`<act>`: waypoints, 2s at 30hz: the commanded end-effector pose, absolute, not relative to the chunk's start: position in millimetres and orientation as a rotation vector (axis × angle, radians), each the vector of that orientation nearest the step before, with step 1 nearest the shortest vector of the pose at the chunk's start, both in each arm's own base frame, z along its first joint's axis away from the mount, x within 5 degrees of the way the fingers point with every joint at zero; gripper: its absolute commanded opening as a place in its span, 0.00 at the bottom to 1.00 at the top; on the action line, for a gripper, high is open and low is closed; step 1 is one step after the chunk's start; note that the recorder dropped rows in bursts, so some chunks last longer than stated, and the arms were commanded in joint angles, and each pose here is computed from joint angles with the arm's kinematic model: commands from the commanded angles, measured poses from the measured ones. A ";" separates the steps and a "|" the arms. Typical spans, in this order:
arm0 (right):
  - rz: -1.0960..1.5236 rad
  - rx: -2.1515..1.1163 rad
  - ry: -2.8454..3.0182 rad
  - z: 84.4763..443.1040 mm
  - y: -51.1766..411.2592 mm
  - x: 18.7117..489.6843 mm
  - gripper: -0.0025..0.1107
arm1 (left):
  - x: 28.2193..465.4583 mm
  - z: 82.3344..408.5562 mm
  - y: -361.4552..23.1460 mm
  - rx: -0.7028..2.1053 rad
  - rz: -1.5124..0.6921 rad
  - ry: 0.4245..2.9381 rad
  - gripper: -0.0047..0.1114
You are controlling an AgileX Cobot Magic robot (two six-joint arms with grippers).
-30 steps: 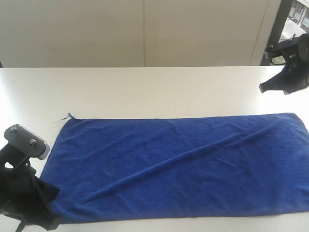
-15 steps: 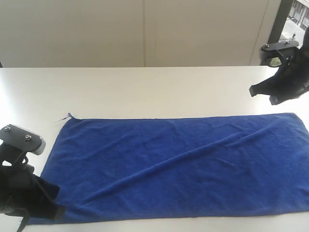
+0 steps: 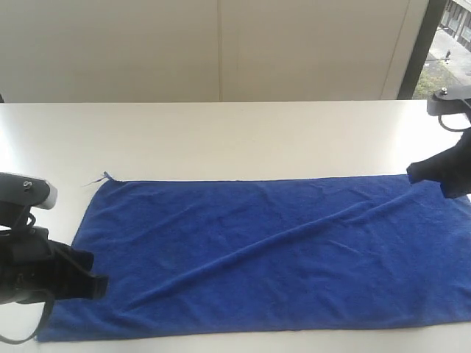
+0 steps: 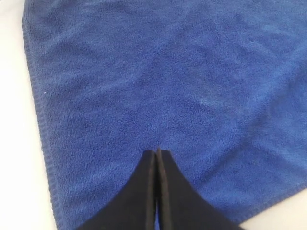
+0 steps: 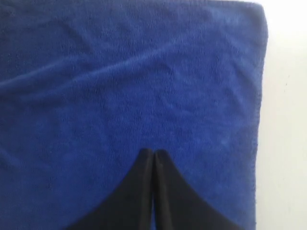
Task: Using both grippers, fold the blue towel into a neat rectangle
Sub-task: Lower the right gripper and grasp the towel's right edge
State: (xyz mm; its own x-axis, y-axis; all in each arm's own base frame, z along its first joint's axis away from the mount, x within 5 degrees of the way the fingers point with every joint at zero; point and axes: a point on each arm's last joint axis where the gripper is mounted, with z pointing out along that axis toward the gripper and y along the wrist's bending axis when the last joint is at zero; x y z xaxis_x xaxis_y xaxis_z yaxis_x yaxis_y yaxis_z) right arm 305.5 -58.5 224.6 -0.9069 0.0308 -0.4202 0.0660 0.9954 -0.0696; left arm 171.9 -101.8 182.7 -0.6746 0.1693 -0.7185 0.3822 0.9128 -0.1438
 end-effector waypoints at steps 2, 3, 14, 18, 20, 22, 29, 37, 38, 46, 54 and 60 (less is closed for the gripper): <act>-0.104 0.138 2.727 209.9 -56.3 295.4 0.02 | 164.5 178.1 -101.4 0.406 -0.381 2.396 0.04; -0.110 0.145 2.731 207.5 -56.9 295.6 0.02 | 163.4 177.3 -101.3 0.425 -0.376 2.406 0.04; -0.126 0.366 2.794 190.4 -124.4 295.2 0.44 | 155.6 171.2 -100.1 0.468 -0.376 2.500 0.04; -0.073 0.365 2.836 171.7 -138.1 305.5 0.44 | 155.6 171.2 -100.1 0.468 -0.376 2.500 0.04; -0.071 0.367 2.846 163.4 -142.4 311.1 0.44 | 155.6 171.2 -100.1 0.468 -0.376 2.500 0.04; -0.084 0.349 2.847 156.5 -147.3 318.2 0.44 | 155.6 171.2 -100.1 0.468 -0.376 2.500 0.04; -0.093 0.301 2.856 150.2 -159.4 343.5 0.44 | 156.3 171.8 -100.3 0.496 -0.367 2.486 0.04; -0.098 0.270 2.930 138.2 -164.5 348.8 0.44 | 158.4 173.3 -100.6 0.493 -0.362 2.457 0.04; -0.098 0.273 2.931 138.4 -165.0 348.4 0.44 | 158.4 173.3 -100.6 0.493 -0.362 2.457 0.04; -0.086 0.296 2.956 137.9 -168.7 343.8 0.44 | 158.4 173.3 -100.6 0.493 -0.362 2.457 0.04; -0.042 0.320 2.974 137.5 -166.5 342.1 0.44 | 158.4 173.3 -100.6 0.493 -0.362 2.457 0.04; -0.024 0.318 3.007 130.4 -165.9 341.0 0.44 | 158.4 173.3 -100.6 0.493 -0.362 2.457 0.04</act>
